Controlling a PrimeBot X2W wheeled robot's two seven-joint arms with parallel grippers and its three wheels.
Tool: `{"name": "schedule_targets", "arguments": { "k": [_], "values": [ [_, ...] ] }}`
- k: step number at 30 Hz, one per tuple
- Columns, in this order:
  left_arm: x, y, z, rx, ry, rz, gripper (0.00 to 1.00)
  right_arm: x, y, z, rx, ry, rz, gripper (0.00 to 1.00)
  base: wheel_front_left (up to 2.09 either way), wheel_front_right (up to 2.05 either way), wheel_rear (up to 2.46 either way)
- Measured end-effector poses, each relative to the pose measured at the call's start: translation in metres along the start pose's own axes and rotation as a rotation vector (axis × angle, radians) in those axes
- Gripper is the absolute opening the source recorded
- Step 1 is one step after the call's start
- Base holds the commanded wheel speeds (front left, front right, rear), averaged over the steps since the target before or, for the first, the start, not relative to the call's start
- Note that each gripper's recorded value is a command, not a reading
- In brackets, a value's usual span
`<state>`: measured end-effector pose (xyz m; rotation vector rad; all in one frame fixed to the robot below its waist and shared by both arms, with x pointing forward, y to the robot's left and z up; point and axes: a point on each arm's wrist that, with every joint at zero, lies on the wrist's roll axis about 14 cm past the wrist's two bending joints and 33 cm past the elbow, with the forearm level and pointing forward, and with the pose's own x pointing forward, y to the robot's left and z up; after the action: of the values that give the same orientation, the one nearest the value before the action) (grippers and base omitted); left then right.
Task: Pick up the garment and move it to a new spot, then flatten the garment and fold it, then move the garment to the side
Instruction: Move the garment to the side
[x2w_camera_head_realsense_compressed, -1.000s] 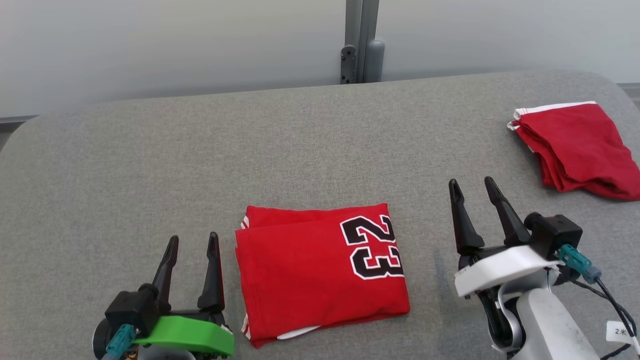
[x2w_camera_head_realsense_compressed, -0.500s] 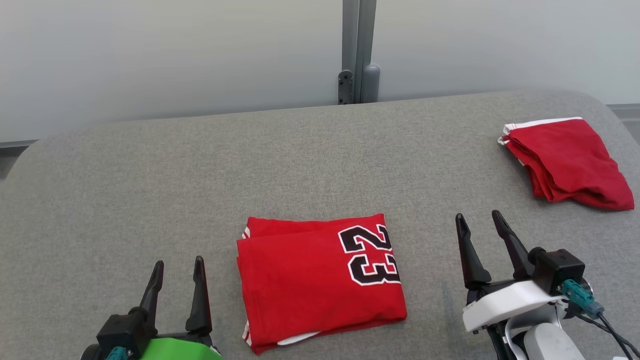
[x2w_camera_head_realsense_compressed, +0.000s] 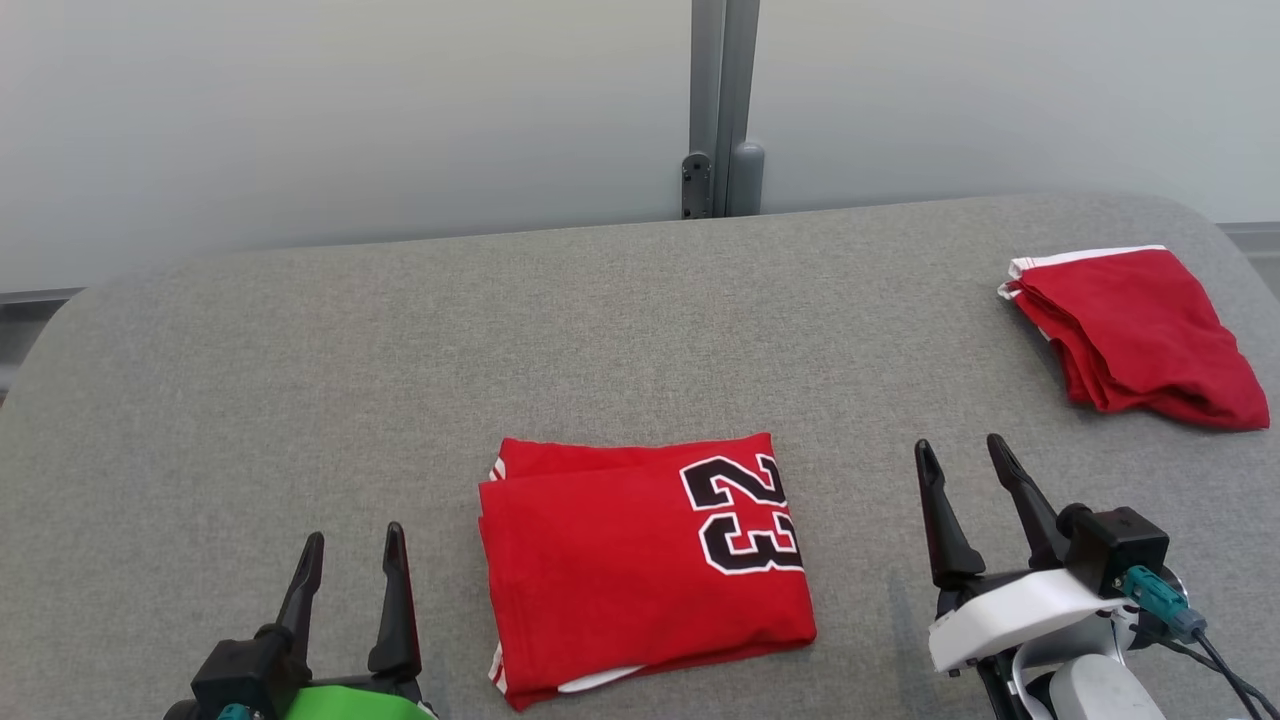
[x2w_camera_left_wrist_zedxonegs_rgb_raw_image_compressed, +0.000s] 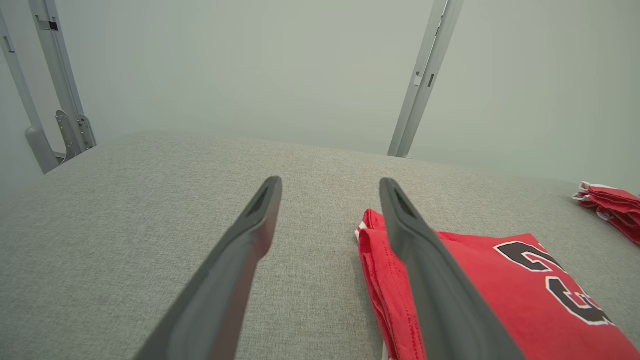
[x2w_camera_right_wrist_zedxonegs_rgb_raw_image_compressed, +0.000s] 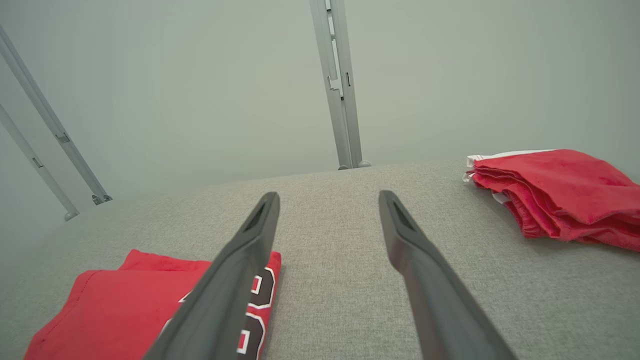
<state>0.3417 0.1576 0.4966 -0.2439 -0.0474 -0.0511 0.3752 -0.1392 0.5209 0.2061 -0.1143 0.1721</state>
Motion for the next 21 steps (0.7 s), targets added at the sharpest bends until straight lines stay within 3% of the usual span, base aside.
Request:
{"name": "schedule_targets", "arguments": {
  "k": [13,21],
  "values": [
    [-0.001,0.001,-0.001,-0.004,0.002,0.005,1.0,0.0,-0.005,-0.006,0.04,0.017,-0.021,1.0,0.0,0.0,0.0],
    [-0.002,0.004,-0.004,-0.006,0.012,0.016,1.0,0.023,0.017,-0.033,0.086,0.277,0.075,1.0,0.0,0.0,0.0]
  ]
}}
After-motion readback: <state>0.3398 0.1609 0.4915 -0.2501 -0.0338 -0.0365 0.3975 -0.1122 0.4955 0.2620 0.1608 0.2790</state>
